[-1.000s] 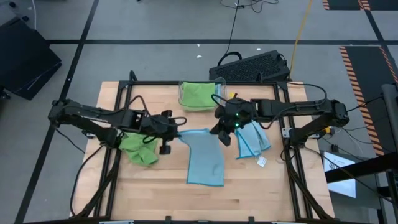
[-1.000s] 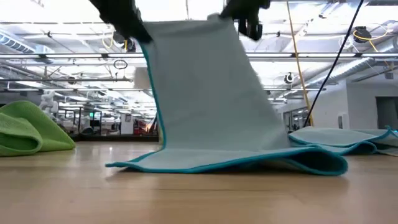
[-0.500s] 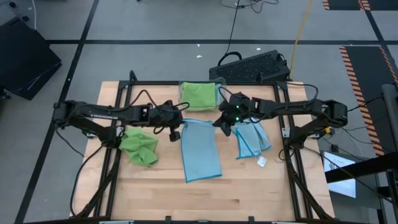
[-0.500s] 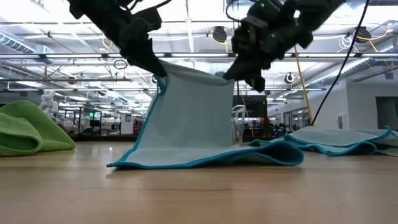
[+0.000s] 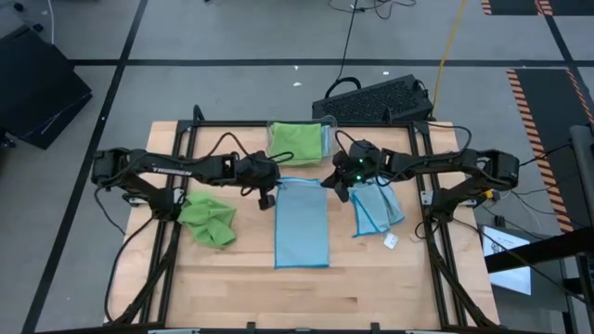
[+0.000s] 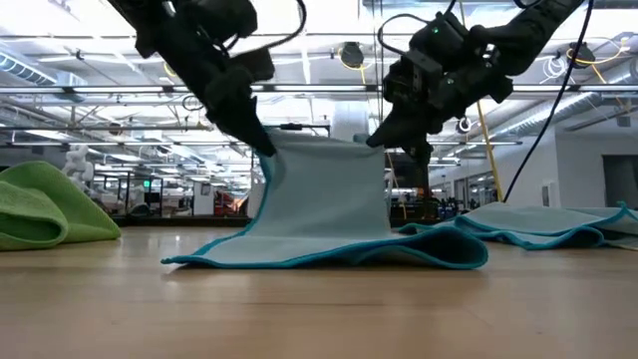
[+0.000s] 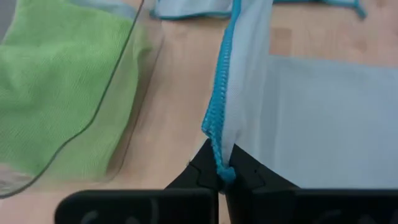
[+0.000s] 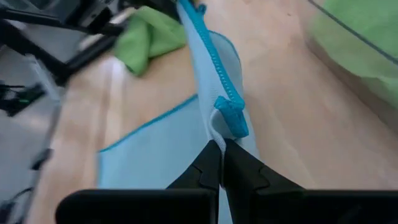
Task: Fold microfiber towels
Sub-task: Fold the left blue microfiber cloth
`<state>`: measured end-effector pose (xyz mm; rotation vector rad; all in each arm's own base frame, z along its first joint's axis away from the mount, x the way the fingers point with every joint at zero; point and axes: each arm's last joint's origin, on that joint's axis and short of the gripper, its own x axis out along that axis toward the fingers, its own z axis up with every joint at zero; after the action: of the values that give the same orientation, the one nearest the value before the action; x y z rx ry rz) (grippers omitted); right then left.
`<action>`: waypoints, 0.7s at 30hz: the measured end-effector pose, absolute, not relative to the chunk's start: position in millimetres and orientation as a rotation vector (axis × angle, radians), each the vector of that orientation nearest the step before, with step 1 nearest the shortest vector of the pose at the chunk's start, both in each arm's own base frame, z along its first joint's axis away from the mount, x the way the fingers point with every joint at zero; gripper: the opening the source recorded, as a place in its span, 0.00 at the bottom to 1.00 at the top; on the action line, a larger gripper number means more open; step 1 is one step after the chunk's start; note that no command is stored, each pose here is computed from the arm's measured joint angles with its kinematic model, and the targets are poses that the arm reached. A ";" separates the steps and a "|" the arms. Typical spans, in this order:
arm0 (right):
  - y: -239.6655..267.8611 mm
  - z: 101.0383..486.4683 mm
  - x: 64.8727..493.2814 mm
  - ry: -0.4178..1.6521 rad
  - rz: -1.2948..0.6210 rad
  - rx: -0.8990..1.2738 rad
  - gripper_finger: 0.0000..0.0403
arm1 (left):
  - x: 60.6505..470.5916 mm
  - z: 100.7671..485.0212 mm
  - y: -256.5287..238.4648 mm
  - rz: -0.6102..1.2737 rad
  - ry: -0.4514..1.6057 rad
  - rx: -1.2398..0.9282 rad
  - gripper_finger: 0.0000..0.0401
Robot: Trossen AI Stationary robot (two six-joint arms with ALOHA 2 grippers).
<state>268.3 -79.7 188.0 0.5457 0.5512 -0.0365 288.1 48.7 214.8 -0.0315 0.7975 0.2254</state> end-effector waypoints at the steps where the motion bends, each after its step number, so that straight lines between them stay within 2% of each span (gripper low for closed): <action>1: -80.8 186.9 267.8 0.558 -0.063 0.531 0.01 | 288.2 213.6 50.1 0.225 0.803 -0.027 0.02; 7: -88.8 184.6 267.0 0.553 -0.168 0.484 0.01 | 294.1 209.6 55.7 0.233 0.773 -0.026 0.02; 14: -73.7 196.2 265.7 0.534 -0.089 0.549 0.01 | 285.2 233.7 47.4 0.229 0.685 -0.088 0.03; 21: -46.1 196.2 270.8 0.573 -0.007 0.566 0.01 | 278.6 239.4 22.0 0.060 0.711 -0.163 0.02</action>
<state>270.8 -46.1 196.2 0.5662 0.5733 -0.0071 278.6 22.0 239.4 -0.1633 0.7113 0.0595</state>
